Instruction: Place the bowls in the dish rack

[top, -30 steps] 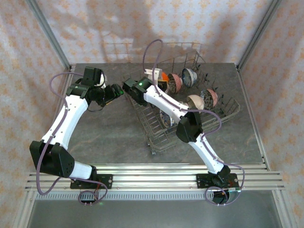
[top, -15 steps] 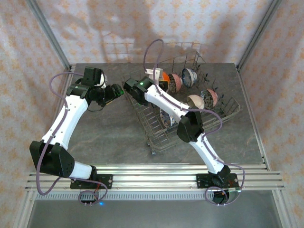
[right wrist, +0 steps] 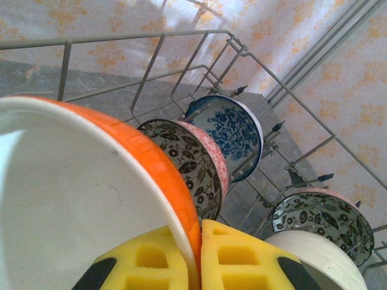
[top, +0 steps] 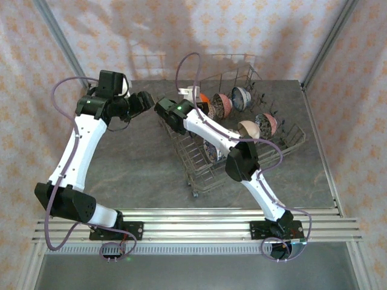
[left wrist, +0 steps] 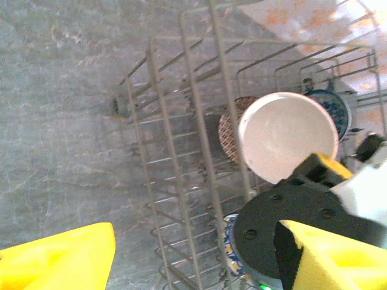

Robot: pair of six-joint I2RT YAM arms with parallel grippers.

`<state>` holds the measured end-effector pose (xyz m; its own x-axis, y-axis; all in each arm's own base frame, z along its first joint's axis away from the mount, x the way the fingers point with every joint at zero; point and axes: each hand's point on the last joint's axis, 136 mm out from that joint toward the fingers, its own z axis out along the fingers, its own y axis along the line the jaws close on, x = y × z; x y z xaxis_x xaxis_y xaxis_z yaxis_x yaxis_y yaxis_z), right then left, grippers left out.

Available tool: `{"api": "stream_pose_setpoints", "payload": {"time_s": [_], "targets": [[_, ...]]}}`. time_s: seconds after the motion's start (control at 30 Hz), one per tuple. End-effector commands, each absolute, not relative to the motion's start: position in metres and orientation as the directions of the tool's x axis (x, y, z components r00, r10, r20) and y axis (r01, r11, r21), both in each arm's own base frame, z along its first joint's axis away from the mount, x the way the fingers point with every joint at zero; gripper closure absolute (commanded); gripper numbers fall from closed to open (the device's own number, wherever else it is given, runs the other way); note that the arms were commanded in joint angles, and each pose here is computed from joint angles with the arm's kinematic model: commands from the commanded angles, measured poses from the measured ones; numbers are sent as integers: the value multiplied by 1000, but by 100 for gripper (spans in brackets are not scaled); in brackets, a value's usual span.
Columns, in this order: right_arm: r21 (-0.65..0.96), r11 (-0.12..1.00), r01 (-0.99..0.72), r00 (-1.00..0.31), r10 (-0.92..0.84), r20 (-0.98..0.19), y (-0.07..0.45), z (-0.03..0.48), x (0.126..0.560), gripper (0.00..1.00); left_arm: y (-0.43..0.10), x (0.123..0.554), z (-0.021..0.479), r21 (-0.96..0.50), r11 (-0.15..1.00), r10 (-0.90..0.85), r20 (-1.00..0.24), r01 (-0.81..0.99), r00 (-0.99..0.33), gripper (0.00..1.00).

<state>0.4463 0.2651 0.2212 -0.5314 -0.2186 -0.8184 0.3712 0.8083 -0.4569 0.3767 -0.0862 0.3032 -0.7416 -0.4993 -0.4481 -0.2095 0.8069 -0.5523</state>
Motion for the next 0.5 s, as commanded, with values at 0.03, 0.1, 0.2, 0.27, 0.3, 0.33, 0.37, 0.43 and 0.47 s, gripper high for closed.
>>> {"api": "stream_pose_setpoints", "payload": {"time_s": [0.03,0.1,0.2,0.27,0.3,0.33,0.37,0.43,0.47], "targets": [[-420,817,395,-465,-217,-858,263,261,446,92,-91,389,324,-570,802,-501,-478,-180,-721,29],[-424,809,407,-463,-218,-859,260,264,444,92,-92,393,325,-574,800,-500,-480,-174,-721,29],[-420,801,427,-467,-203,-861,252,267,439,92,-89,400,322,-555,811,-498,-492,-184,-714,28],[-411,807,424,-484,-181,-856,247,266,437,92,-87,406,319,-543,815,-500,-483,-202,-719,28],[-407,810,421,-494,-172,-853,244,267,436,92,-89,408,319,-546,812,-501,-471,-206,-726,28],[-403,811,424,-495,-166,-853,241,269,435,92,-92,410,317,-550,809,-501,-457,-209,-735,28],[-399,813,424,-495,-161,-854,240,272,435,92,-93,410,315,-548,807,-504,-447,-220,-739,28],[-385,820,424,-500,-143,-854,235,278,434,92,-90,409,309,-532,810,-514,-441,-247,-736,28],[-376,824,424,-501,-132,-855,233,281,434,92,-88,407,306,-526,810,-521,-442,-260,-730,28]]}}
